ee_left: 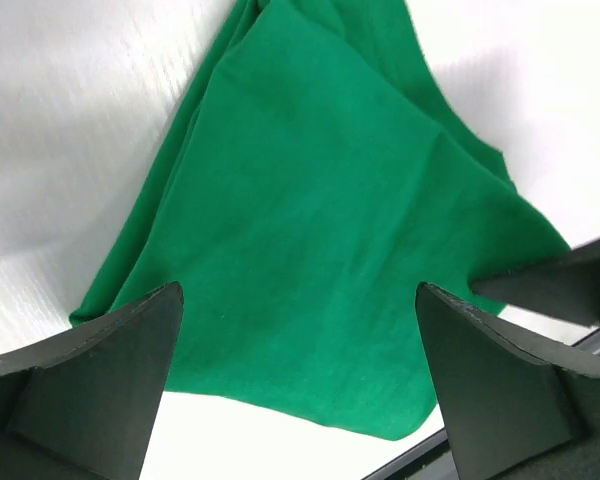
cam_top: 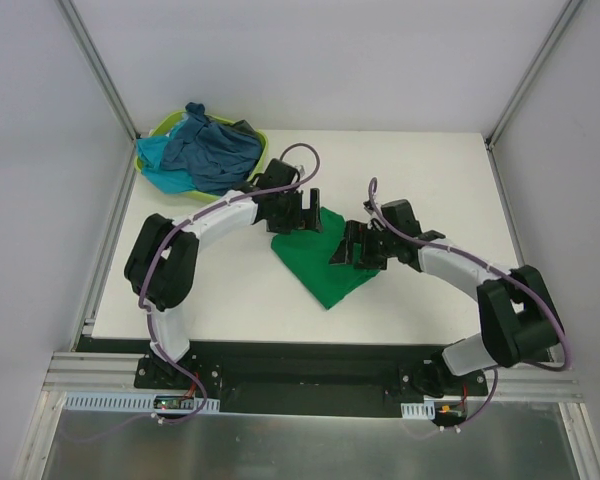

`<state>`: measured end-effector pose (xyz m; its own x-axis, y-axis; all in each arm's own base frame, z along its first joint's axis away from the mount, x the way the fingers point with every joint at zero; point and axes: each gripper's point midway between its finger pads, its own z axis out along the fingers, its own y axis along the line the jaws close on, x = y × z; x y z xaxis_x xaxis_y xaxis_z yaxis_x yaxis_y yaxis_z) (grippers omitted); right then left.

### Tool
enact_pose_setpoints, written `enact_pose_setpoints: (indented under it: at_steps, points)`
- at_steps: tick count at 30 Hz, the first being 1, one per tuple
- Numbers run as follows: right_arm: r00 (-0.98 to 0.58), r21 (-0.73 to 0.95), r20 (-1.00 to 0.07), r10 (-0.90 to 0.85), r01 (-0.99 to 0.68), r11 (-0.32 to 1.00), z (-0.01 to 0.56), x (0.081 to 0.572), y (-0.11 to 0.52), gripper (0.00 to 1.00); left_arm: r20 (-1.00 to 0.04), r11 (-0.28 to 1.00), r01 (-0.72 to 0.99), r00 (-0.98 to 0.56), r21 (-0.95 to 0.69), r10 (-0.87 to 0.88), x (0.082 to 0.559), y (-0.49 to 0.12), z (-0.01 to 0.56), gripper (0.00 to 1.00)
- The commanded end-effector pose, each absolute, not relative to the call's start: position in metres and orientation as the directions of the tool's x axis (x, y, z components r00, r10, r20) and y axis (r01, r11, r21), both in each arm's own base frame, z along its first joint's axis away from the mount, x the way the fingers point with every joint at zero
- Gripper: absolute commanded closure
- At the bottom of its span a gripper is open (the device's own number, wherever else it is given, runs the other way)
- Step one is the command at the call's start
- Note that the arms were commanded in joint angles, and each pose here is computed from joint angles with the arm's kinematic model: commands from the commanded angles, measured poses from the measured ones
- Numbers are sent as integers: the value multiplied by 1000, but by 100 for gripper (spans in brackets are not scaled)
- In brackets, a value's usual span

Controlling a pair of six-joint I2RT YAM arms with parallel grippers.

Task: Fold and stack the t-shirts
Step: Fold the long partially folded tshirt into a neat square

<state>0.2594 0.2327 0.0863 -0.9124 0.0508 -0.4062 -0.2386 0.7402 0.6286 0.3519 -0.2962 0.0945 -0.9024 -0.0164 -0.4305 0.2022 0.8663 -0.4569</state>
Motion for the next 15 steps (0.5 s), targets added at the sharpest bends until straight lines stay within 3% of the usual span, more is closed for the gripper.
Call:
enact_pose_setpoints:
  at_steps: [1,4,8,15]
  points:
    - [-914,610,-400,64,-213,763,77,279,228,4,-363,849,168,-931,-501,-30,336,-298,80,1]
    - [-929,589,-365,56,-184,787,64,281,214,4,-299,837,139,-954,-529,-31,303,-293,69,1]
    - [-916,580,-400,37,-221,784,69,291,207,4,-269,834,121,-963,-538,-33,261,-295,65,1]
    - [-859,520,-512,26,-286,805,108,288,193,4,-338,823,172,-941,-541,-25,225,-296,89,1]
